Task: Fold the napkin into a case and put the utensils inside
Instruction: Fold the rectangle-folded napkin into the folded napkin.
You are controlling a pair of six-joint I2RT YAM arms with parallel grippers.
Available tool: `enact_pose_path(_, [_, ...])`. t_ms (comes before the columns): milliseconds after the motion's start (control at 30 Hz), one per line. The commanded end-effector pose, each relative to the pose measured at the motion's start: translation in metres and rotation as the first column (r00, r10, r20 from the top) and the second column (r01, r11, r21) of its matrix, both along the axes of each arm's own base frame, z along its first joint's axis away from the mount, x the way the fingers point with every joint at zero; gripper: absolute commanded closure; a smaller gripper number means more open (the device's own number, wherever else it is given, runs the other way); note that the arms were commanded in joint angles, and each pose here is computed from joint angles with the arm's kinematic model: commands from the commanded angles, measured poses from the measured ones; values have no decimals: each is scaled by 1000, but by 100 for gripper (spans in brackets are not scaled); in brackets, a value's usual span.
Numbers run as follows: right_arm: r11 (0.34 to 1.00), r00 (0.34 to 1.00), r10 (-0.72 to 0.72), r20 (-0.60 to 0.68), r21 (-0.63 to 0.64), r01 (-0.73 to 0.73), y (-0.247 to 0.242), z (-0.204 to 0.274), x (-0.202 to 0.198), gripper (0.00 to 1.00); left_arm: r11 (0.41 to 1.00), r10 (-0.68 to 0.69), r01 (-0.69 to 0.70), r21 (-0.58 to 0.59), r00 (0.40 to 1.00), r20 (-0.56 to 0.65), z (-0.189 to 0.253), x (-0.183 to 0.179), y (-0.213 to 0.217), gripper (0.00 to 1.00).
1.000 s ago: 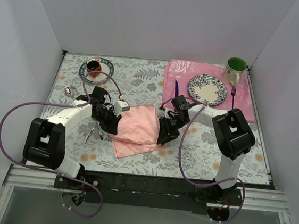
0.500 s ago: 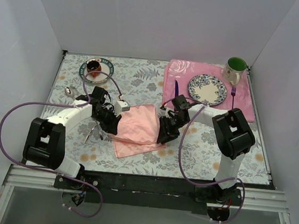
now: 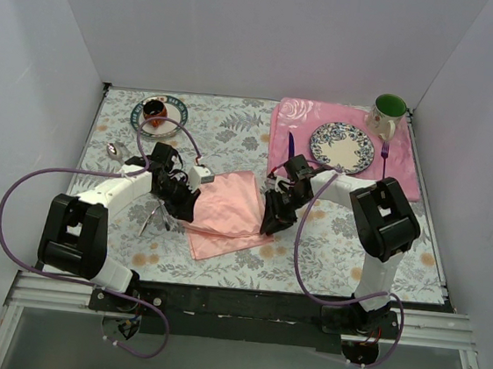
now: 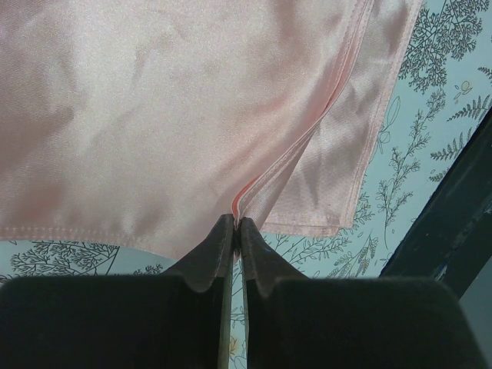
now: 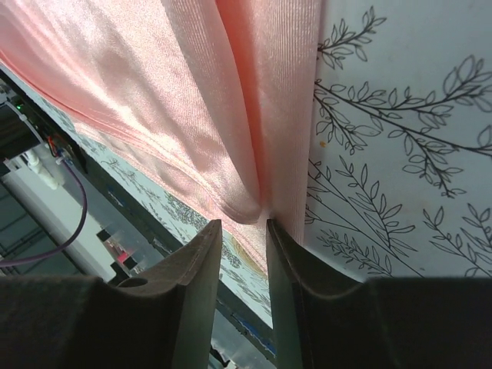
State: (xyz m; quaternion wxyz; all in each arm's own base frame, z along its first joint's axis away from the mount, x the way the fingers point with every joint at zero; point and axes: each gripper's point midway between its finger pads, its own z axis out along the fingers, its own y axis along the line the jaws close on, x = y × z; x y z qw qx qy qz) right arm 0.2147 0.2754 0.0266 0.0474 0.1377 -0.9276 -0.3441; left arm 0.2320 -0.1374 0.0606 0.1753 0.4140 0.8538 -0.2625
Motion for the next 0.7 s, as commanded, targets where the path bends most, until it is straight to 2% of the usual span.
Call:
enact_pose_path(0, [1000,999,-16,36,24,15,9,1,13,62,999,-20,21,-25,999,40,7,1,-4,100])
enact_pose_path(100, [999,999,-18,31,37,17,10,2,14,66,999,-20,21,-25,999,41,7,0,-3,100])
enact_pose_path(133, [999,999,-16,29,42,15,11,3,13,72,999,-20,21,-25,999,38,7,0,-4,100])
enact_pose_path(333, [997,999,-12,34,78,10,17,9,15,86,999,-18,19,-27,999,40,7,0,-4,100])
enact_pose_path(400, [995,999,-3,38,97,0,19,13,15,98,999,-19,20,-26,999,42,8,-1,-4,100])
enact_pose_path(567, [987,998,24,63,159,-34,23,28,13,99,999,-18,21,-43,998,59,19,3,-7,100])
enact_pose_path(667, [978,990,26,137,202,-54,23,45,18,99,996,-28,34,-78,996,80,39,4,-12,100])
